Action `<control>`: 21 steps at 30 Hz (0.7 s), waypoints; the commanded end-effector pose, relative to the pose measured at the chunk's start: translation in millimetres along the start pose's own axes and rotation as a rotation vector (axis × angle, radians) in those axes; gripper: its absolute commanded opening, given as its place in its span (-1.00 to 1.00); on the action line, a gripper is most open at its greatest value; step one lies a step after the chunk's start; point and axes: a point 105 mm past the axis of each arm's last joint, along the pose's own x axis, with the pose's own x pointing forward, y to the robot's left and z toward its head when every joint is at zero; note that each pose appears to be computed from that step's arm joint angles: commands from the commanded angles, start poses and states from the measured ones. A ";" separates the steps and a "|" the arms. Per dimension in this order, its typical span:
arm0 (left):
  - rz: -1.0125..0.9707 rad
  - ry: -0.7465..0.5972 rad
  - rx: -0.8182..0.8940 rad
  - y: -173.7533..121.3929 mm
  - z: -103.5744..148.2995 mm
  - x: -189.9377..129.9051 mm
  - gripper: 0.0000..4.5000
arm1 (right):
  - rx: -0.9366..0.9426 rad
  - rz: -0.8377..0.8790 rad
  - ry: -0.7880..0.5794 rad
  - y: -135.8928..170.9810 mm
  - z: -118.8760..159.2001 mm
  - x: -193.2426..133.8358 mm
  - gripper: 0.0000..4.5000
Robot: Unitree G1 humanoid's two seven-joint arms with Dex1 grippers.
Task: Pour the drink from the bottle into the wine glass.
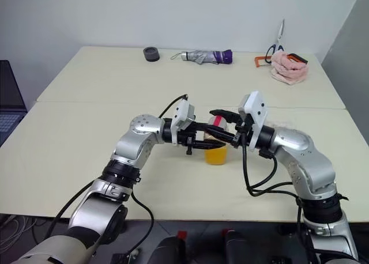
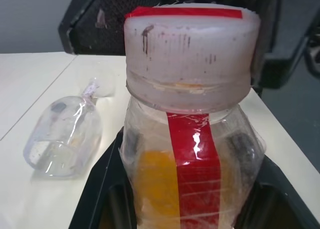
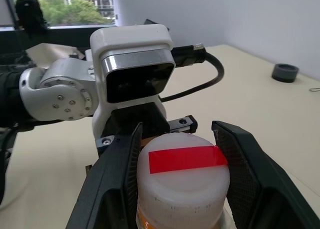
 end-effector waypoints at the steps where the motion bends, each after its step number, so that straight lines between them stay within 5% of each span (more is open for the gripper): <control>1: 0.010 -0.051 0.093 4.8 28.4 -4.2 -0.21 | 0.005 -0.042 -0.031 -6.1 7.1 -9.1 0.29; 5: 0.017 -0.049 0.091 4.6 27.0 -4.9 -0.21 | -0.022 -0.060 -0.069 0.8 19.0 -13.2 0.95; 13: 0.025 -0.053 0.088 5.0 25.3 -3.1 -0.21 | -0.111 -0.131 -0.057 26.6 27.7 -18.1 0.96; 21: 0.017 -0.053 0.088 5.0 24.1 -0.5 -0.21 | -0.246 -0.319 -0.067 15.3 29.5 -6.4 0.96</control>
